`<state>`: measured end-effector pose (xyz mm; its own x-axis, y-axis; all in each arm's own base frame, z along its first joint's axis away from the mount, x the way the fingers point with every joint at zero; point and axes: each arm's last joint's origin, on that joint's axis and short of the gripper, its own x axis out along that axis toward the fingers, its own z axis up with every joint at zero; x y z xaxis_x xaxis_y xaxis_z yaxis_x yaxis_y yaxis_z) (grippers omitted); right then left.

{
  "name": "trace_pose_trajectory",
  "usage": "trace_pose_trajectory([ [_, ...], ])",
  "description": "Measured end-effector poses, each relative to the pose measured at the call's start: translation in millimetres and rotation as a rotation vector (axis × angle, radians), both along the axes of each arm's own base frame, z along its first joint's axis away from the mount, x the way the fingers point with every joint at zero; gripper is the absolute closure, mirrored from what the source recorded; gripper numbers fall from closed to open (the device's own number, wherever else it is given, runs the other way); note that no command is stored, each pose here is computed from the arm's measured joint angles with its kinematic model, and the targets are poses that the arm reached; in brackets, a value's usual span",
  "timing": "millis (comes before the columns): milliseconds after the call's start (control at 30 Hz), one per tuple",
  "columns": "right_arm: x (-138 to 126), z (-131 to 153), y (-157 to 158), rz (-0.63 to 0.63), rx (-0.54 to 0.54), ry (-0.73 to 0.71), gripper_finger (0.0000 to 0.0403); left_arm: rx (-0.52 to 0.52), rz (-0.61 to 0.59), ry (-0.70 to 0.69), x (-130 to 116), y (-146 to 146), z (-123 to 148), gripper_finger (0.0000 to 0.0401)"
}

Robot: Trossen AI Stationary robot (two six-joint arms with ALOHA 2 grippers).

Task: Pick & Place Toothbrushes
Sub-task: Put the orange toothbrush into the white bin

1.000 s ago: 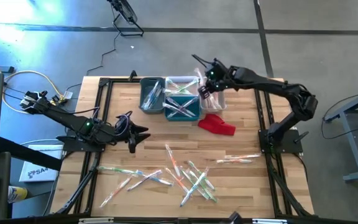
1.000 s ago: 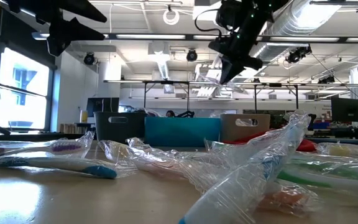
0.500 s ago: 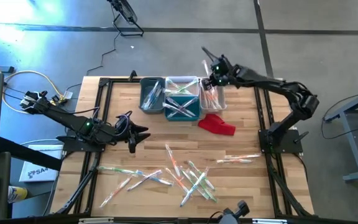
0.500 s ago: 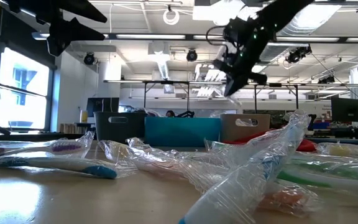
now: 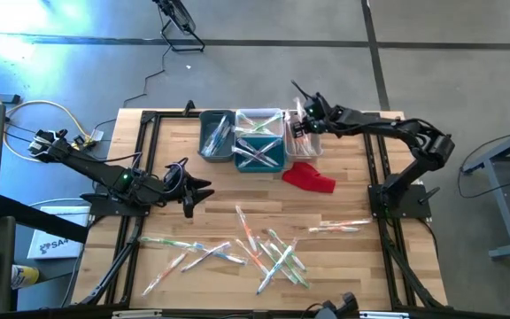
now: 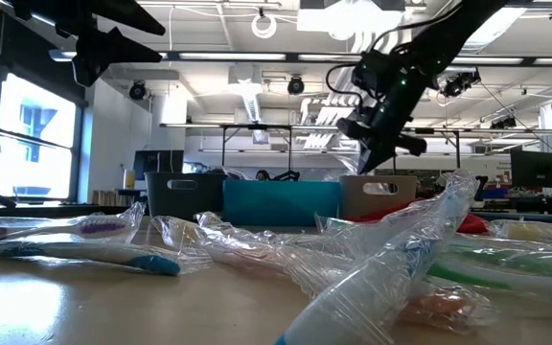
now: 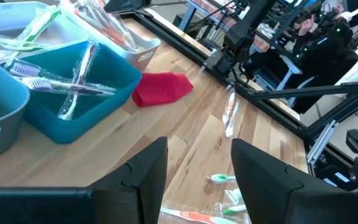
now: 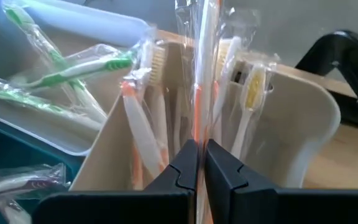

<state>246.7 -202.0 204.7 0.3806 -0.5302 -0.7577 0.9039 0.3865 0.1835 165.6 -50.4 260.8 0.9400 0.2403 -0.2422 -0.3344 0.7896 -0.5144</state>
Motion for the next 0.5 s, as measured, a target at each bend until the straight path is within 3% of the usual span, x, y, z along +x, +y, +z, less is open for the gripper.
trace_pose_trajectory([
  [500,2.7,-9.2,12.0,0.022,0.081,-0.03,0.0385,0.007,0.002,0.014,-0.4,0.2,-1.4,0.0226],
])
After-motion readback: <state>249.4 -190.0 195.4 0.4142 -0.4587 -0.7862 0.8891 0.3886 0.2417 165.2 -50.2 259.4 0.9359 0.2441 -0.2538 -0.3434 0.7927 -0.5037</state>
